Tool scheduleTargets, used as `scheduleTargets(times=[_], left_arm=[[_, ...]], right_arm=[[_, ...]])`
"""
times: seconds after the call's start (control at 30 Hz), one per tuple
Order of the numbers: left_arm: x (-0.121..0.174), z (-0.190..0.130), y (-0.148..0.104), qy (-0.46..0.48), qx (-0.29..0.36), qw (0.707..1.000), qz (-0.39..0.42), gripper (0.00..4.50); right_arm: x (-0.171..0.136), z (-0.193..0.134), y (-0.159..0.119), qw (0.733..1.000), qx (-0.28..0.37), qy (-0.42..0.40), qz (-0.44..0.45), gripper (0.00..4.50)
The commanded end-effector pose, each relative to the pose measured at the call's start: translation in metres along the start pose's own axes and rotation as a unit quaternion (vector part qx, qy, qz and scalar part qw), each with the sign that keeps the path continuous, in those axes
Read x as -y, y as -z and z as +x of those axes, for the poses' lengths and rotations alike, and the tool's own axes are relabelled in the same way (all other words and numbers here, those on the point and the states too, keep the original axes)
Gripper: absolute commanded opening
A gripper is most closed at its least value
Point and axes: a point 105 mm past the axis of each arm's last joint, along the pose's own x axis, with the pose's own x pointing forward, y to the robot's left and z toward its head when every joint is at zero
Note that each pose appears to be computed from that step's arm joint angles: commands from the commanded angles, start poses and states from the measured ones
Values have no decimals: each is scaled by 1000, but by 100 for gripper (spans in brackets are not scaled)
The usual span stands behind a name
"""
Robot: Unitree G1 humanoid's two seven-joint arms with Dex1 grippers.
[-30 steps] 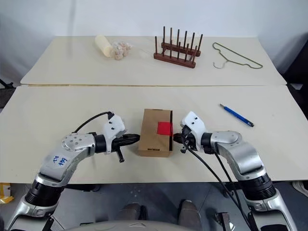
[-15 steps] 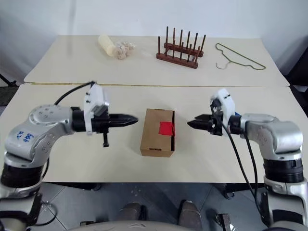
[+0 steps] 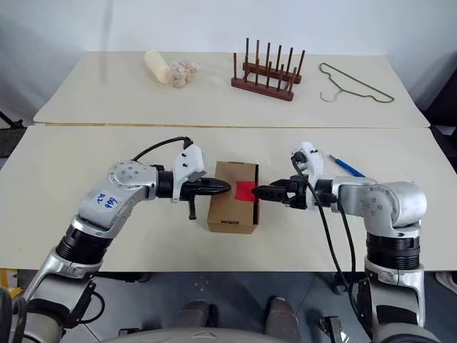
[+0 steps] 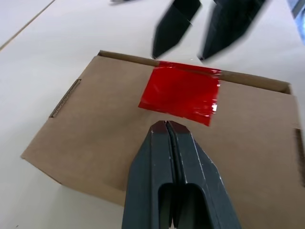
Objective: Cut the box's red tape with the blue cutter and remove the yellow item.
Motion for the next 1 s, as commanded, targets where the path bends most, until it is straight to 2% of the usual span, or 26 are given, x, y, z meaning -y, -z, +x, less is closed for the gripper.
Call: scheduleTargets(times=[0.03,0.43,0.67,1.0], left_arm=[[5,-2,2,2,-6,1000,11,0],[13,-3,20,7,-29,999,-15,0],[21,-3,34,17,-48,998,-32,0],[26,-1,38,24,-50,998,-39,0]], right_arm=[[0,-3,-3,1000,7,12,-23,445],[28,-9,3,998,-8,63,-14,445],[39,-15,7,997,-2,72,25,445],[50,-18,13,994,1,91,63,445]])
